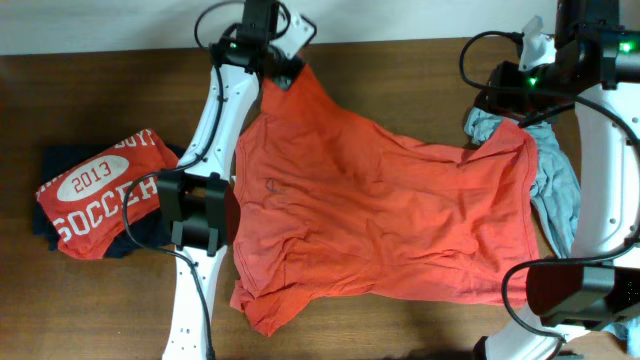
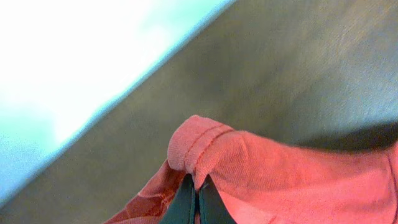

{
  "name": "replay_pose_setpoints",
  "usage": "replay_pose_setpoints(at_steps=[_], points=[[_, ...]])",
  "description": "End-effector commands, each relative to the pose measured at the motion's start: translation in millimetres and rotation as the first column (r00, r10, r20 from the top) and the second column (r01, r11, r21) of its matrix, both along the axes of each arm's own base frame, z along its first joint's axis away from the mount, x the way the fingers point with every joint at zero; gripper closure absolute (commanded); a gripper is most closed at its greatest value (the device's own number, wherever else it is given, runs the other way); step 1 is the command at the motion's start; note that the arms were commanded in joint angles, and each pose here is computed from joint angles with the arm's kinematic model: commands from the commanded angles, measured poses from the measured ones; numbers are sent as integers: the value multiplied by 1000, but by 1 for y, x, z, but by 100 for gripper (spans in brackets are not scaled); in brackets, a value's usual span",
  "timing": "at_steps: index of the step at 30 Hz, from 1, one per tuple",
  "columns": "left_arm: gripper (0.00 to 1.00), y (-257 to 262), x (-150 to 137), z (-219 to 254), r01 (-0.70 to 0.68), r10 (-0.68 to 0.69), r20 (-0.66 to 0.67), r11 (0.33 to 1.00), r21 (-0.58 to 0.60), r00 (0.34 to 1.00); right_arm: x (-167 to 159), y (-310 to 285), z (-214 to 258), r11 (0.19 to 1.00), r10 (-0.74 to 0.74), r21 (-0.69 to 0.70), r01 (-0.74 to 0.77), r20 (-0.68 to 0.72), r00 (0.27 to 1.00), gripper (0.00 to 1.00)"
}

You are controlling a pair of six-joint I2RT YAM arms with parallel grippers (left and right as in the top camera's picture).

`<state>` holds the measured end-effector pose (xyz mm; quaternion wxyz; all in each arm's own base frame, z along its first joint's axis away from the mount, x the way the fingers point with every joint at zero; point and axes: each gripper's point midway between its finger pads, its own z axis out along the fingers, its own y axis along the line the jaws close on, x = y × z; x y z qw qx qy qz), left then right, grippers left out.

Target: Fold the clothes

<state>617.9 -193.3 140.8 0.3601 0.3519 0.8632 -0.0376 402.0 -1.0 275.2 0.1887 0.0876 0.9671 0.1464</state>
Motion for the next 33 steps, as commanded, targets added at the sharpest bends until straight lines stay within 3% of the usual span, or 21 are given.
replay_pose_setpoints(at_steps=[1, 6, 8, 10, 11, 12, 17, 19, 21, 22, 24, 25, 27, 33], points=[[100, -23, -1, 8, 95, -93, 19, 991, -99, 995, 0, 3, -1, 1000, 8, -5, -8, -1, 1000, 60], [87, -40, 8, -21, 122, -119, 27, 986, -111, 992, -2, 3, -2, 1000, 7, -3, -7, -10, 1000, 60], [67, -37, 9, -27, 100, -98, 15, 990, -104, 995, -3, 3, -2, 1000, 7, -2, -7, -17, 1000, 60], [29, -21, 16, -28, 7, -6, 12, 997, -74, 1000, -4, 3, -3, 1000, 8, -2, -8, -22, 1000, 60], [13, -10, 19, -25, -43, 44, 16, 998, -48, 999, -5, 3, -3, 1000, 8, -2, -8, -23, 1000, 60], [4, -3, 19, -22, -69, 70, 18, 997, -27, 997, -5, 3, -3, 1000, 8, -1, -8, -24, 1000, 60], [1, 32, -3, -2, -135, 138, -54, 990, 49, 989, -4, 3, -3, 1000, 8, -2, -8, -22, 1000, 60], [2, 39, -20, -2, -136, 144, -119, 988, 76, 982, -4, 3, -3, 1000, 8, -2, -8, -22, 1000, 60], [16, 46, -40, -12, -131, 151, -202, 985, 109, 968, -4, 3, -3, 1000, 8, -2, -8, -22, 1000, 60], [28, 49, -49, -17, -126, 154, -242, 984, 125, 958, -4, 3, -3, 1000, 8, -2, -8, -19, 1000, 60], [62, 52, -63, -29, -117, 159, -308, 982, 150, 938, -3, 3, -2, 1000, 8, -3, -8, -16, 1000, 60], [83, 55, -70, -37, -113, 164, -344, 980, 164, 925, -3, 3, -2, 1000, 8, -3, -8, -15, 1000, 60], [98, 58, -75, -50, -108, 170, -382, 978, 178, 908, -3, 3, -2, 1000, 7, -3, -7, -16, 1000, 60], [99, 58, -84, -95, -87, 173, -474, 976, 197, 863, -3, 3, -2, 1000, 7, -2, -7, -16, 1000, 60]])
